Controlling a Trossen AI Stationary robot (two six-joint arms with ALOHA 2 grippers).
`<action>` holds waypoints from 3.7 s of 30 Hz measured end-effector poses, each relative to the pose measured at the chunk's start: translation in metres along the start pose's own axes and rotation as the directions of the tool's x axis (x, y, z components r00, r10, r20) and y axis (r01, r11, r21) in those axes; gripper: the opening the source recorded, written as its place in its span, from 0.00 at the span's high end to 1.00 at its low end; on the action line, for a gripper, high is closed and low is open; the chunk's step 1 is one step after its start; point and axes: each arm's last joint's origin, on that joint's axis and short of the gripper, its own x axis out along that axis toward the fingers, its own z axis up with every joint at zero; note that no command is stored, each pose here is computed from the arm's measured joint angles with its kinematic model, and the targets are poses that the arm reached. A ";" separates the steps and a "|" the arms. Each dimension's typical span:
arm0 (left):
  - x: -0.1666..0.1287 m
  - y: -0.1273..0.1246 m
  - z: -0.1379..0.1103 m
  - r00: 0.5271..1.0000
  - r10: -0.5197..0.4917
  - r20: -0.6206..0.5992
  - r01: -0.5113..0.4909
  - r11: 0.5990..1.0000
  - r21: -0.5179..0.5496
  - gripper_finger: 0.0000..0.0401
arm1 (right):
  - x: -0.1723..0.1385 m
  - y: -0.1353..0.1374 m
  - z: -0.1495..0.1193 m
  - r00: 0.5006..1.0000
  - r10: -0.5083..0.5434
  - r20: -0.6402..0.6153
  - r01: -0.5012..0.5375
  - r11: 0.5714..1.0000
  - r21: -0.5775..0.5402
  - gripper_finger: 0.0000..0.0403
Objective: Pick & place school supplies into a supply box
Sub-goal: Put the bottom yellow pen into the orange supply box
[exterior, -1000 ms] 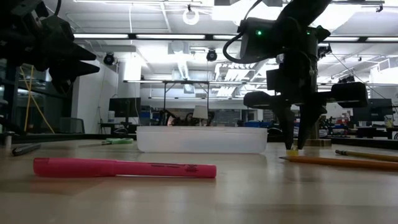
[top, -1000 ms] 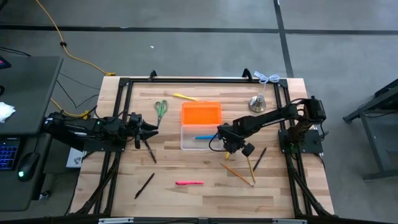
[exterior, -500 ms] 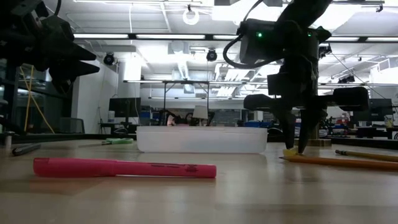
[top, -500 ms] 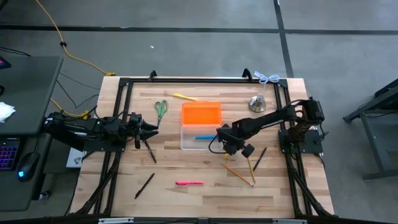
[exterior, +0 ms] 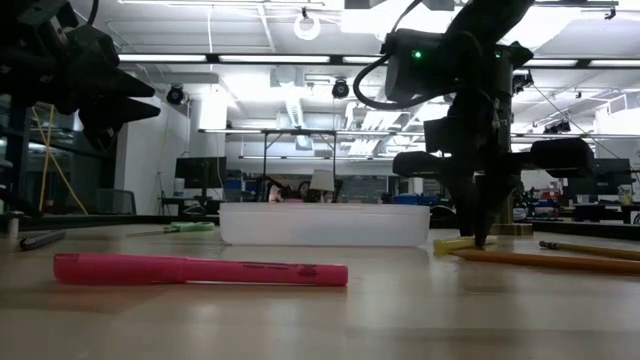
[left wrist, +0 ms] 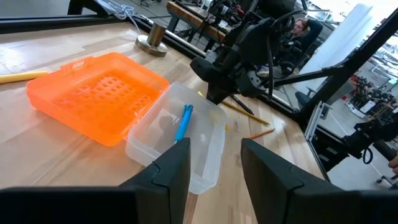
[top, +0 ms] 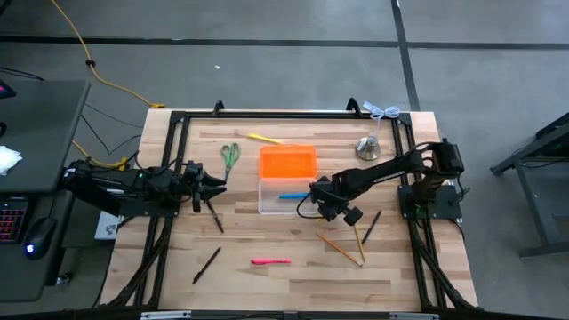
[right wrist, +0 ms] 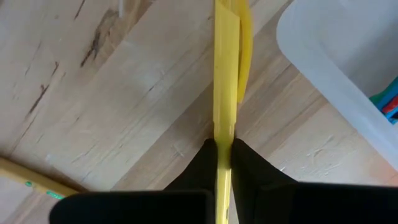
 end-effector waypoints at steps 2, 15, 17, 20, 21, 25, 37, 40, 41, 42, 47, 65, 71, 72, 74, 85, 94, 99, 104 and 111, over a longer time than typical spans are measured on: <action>0.000 0.000 0.000 1.000 0.000 0.000 0.000 1.000 0.000 0.57 | -0.002 0.001 -0.001 1.000 0.002 -0.006 -0.002 1.000 -0.010 0.99; 0.000 0.000 0.000 1.000 0.000 0.000 0.000 1.000 0.000 0.57 | -0.026 0.015 -0.013 0.996 0.051 -0.070 -0.054 0.997 -0.047 0.99; 0.000 0.000 0.000 1.000 0.000 0.000 0.000 1.000 0.000 0.57 | -0.030 0.020 -0.014 0.995 0.061 -0.084 -0.066 0.996 -0.058 1.00; 0.000 0.000 0.000 1.000 0.000 0.000 0.000 1.000 0.000 0.57 | -0.034 0.024 -0.013 0.995 0.061 -0.083 -0.067 0.995 -0.072 1.00; 0.000 0.000 0.000 1.000 0.000 -0.001 0.000 1.000 0.000 0.57 | -0.034 0.026 -0.012 0.995 0.057 -0.082 -0.064 0.995 -0.076 1.00; 0.000 0.000 0.000 1.000 0.001 -0.001 -0.001 1.000 0.000 0.57 | -0.043 0.031 -0.011 0.997 0.045 -0.063 -0.049 0.997 -0.057 1.00; 0.000 0.000 0.000 1.000 0.000 -0.001 0.000 1.000 0.000 0.57 | -0.056 0.035 -0.013 0.999 0.026 -0.035 -0.028 0.999 -0.044 1.00; 0.000 0.000 0.000 1.000 0.000 0.000 0.000 1.000 0.000 0.57 | -0.056 0.035 -0.013 0.999 0.026 -0.033 -0.028 0.999 -0.045 1.00; 0.000 0.000 0.000 1.000 0.001 -0.001 -0.001 1.000 0.000 0.57 | -0.056 0.035 -0.012 0.999 0.030 -0.029 -0.031 0.999 -0.045 1.00; 0.000 0.000 0.000 1.000 0.001 0.000 0.000 1.000 0.000 0.57 | -0.056 0.035 -0.012 0.999 0.034 -0.024 -0.035 0.998 -0.043 1.00; 0.000 0.000 0.000 1.000 0.000 -0.001 0.000 1.000 0.000 0.57 | -0.058 0.034 -0.007 0.994 0.086 0.065 -0.089 0.995 0.048 1.00; 0.000 0.000 0.000 1.000 0.000 0.000 0.000 1.000 0.000 0.57 | -0.115 0.010 0.032 0.870 0.170 0.462 -0.255 0.958 0.129 0.99; 0.000 0.000 0.000 1.000 0.000 0.000 0.000 1.000 0.000 0.57 | -0.121 -0.003 0.037 0.812 0.131 0.569 -0.258 0.955 0.148 0.99; 0.000 0.000 0.000 1.000 0.000 0.000 0.000 1.000 0.000 0.57 | -0.122 -0.006 0.037 0.802 0.119 0.585 -0.252 0.956 0.152 0.99; 0.000 0.000 0.000 1.000 -0.001 0.000 0.001 1.000 0.000 0.57 | -0.124 -0.010 0.038 0.782 0.095 0.615 -0.236 0.960 0.152 0.99; 0.000 0.000 0.000 1.000 0.000 0.000 0.000 1.000 0.000 0.57 | -0.136 -0.041 0.036 0.670 -0.068 0.739 -0.116 0.974 0.195 0.99; 0.000 0.000 0.000 1.000 0.000 0.000 0.000 1.000 0.000 0.57 | -0.146 -0.063 0.028 0.583 -0.179 0.792 -0.038 0.968 0.246 0.99; 0.000 0.000 0.000 1.000 0.000 0.000 0.000 1.000 0.000 0.57 | -0.150 -0.073 0.023 0.546 -0.226 0.807 -0.006 0.962 0.273 0.99; 0.000 0.000 0.000 1.000 0.000 0.000 0.000 1.000 0.000 0.57 | -0.159 -0.085 0.018 0.451 -0.252 0.856 -0.033 0.954 0.298 0.99; 0.000 0.000 0.000 1.000 0.000 0.000 0.000 1.000 0.000 0.57 | -0.178 -0.102 0.006 0.261 -0.201 0.944 -0.132 0.961 0.241 0.99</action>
